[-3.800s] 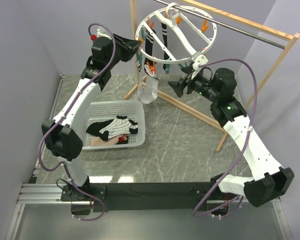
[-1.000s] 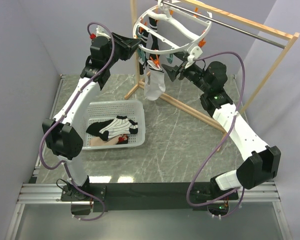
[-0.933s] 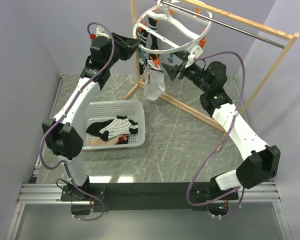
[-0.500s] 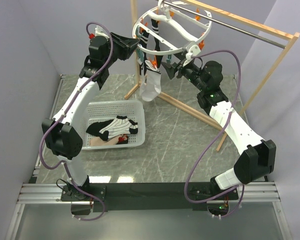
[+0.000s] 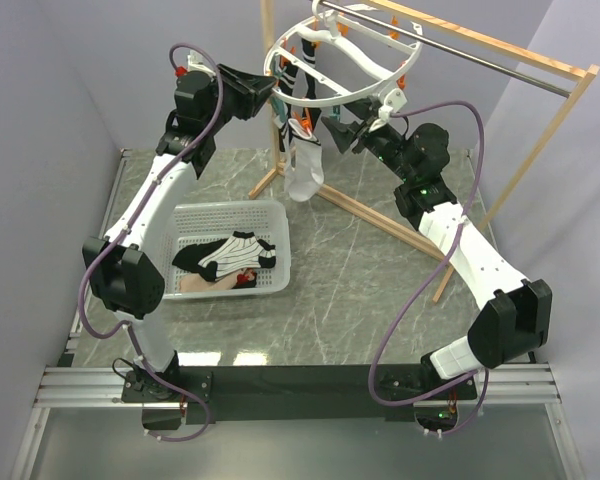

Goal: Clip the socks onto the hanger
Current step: Open the clamp at the hanger.

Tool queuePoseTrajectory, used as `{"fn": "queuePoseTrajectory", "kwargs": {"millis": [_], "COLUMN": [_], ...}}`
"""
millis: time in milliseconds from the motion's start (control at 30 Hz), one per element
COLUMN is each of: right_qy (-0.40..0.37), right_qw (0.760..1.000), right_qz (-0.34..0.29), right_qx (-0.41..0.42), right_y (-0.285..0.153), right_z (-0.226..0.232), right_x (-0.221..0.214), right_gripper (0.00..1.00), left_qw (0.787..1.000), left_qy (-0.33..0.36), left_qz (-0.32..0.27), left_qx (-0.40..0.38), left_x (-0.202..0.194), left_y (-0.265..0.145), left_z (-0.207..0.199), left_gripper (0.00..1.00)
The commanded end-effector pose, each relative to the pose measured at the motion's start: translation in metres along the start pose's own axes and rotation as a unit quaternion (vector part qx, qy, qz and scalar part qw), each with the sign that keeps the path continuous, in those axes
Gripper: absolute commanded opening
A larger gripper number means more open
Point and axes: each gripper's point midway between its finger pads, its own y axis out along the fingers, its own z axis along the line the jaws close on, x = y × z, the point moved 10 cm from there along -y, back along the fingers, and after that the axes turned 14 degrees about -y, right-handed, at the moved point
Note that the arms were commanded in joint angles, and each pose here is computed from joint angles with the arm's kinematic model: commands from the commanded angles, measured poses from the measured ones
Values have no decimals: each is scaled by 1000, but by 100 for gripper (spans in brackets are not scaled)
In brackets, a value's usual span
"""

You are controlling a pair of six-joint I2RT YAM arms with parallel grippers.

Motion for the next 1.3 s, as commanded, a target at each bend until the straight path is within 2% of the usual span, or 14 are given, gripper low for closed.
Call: {"fn": "queuePoseTrajectory", "kwargs": {"millis": [0,100,300,333,567,767,800,833,1033,1133,1167,1200,1233,1267], "right_qy": [-32,-29,-27,-26,-1,48,57,65,142,178,198,204,212,221], "right_qw": [998,998,998,998,999,998,998,997,990,983,979,978,976,974], "right_qz": [-57,-52,-52,-52,-55,-41,-34,-30,-5,17,30,31,33,42], "right_qx": [3,17,13,12,0,7,5,6,-15,-34,-41,-41,-41,-40], "right_y": [6,11,11,11,11,15,16,17,15,13,12,11,10,10], "right_z": [-8,-8,-8,-8,-8,-6,-8,-7,-6,-6,-4,-5,-5,-4], "right_x": [26,25,23,23,26,32,33,33,36,37,35,38,40,39], "right_gripper": [61,58,45,40,30,10,2,0,0,0,0,0,0,0], "left_qw": [998,998,998,998,999,998,998,998,997,996,996,996,995,994], "left_qy": [22,21,22,22,22,26,28,30,42,52,55,59,68,74], "left_qz": [5,8,6,6,7,5,7,6,3,-3,-4,-6,-7,-9], "left_qx": [-53,-53,-51,-50,-49,-52,-54,-56,-62,-66,-69,-74,-75,-77], "left_x": [2,2,3,3,3,3,3,3,3,3,3,3,3,3], "left_y": [-1,0,0,0,1,0,-1,-1,-4,-7,-8,-12,-13,-15], "left_z": [-18,-17,-16,-15,-15,-17,-18,-19,-25,-27,-28,-32,-32,-34], "left_gripper": [34,34,34,34,34,36,37,37,43,51,61,66,76,82]}}
